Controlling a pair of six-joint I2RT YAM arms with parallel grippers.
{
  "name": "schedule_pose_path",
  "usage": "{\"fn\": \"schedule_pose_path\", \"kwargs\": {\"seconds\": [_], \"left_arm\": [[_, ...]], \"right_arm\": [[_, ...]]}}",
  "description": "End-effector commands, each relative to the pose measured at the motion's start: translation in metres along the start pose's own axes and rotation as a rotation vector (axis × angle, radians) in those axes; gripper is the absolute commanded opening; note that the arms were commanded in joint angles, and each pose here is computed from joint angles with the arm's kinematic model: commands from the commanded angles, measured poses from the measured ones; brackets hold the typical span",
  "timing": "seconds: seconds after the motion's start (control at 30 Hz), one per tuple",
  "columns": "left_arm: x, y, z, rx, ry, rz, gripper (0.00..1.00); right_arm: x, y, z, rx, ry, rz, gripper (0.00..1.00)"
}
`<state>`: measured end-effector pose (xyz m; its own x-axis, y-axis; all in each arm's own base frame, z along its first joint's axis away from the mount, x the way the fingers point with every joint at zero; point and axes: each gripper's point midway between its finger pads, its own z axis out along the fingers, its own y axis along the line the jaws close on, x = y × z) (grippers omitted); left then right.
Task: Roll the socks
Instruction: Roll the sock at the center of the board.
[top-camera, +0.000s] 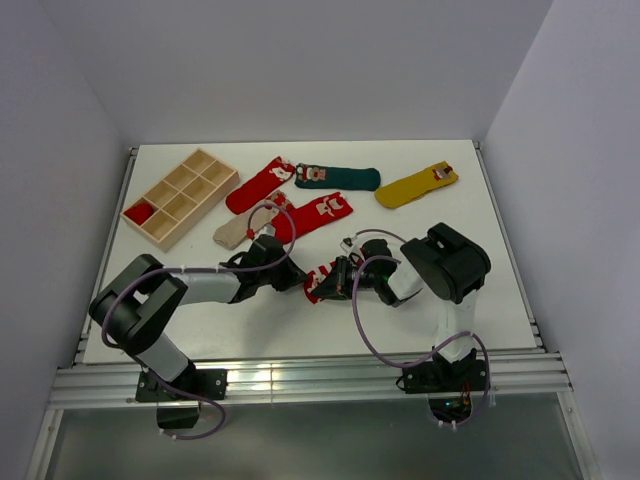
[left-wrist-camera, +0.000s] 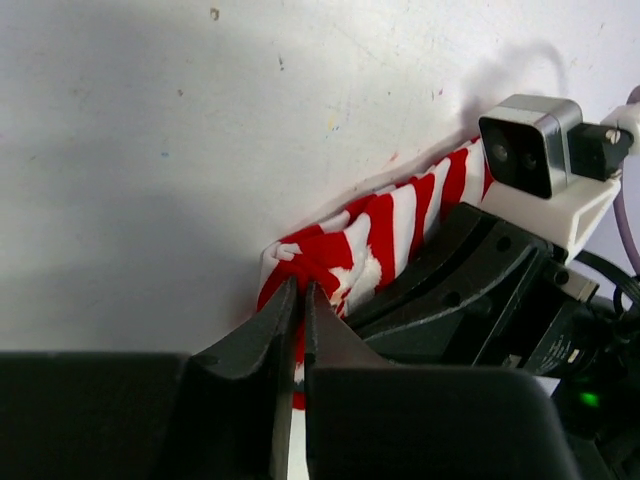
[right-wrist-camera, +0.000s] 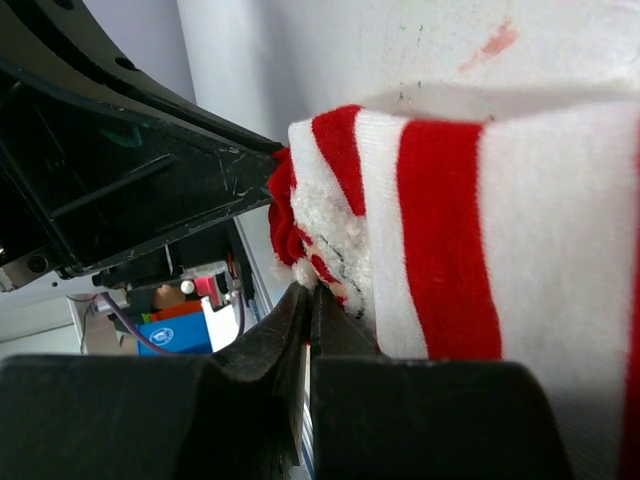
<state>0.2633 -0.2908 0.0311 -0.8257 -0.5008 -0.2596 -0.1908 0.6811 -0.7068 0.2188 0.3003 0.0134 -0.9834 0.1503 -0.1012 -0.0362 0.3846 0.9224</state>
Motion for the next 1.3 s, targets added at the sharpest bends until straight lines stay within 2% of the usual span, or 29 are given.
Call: {"fn": "schedule_pose_path", "kwargs": {"seconds": [0.0,0.07,0.27,0.4,0.5,0.63,0.83,1.07,1.13,1.23,1.27], "left_arm": [[0.000,0.005,0.007,-0.066,-0.001,0.014,0.08],[0.003,0.015,0.010,-0.123,0.009,0.014,0.05],[0.010,0.042,0.016,-0.245,0.017,-0.012,0.00],[0.009,0.043,0.015,-0.267,0.002,-0.013,0.00],[0.004,0.037,0.014,-0.263,-0.017,-0.011,0.00],[0.004,0.039,0.013,-0.288,-0.020,-0.011,0.00],[0.005,0.037,0.015,-0.300,-0.014,-0.011,0.00],[0.005,0.038,0.015,-0.313,-0.015,-0.019,0.00],[0.005,0.038,0.015,-0.314,-0.014,-0.022,0.00],[0.005,0.038,0.014,-0.316,-0.016,-0.030,0.00],[0.005,0.037,0.014,-0.313,-0.017,-0.031,0.00]], "right_arm": [[-0.005,-0.026,-0.001,0.114,-0.039,0.013,0.00],[-0.005,-0.026,-0.002,0.126,-0.040,0.002,0.00],[-0.008,-0.020,-0.010,0.187,-0.056,-0.082,0.11],[-0.011,-0.013,-0.015,0.241,-0.076,-0.171,0.30],[-0.015,-0.003,-0.018,0.275,-0.101,-0.250,0.39],[-0.015,0.000,-0.015,0.352,-0.112,-0.369,0.43],[-0.011,-0.007,-0.013,0.517,-0.120,-0.494,0.44],[-0.015,-0.018,-0.017,0.670,-0.142,-0.535,0.43],[-0.019,-0.023,-0.022,0.730,-0.153,-0.542,0.40],[-0.014,-0.031,-0.024,0.770,-0.137,-0.533,0.27],[-0.014,-0.033,-0.024,0.771,-0.137,-0.525,0.15]]}}
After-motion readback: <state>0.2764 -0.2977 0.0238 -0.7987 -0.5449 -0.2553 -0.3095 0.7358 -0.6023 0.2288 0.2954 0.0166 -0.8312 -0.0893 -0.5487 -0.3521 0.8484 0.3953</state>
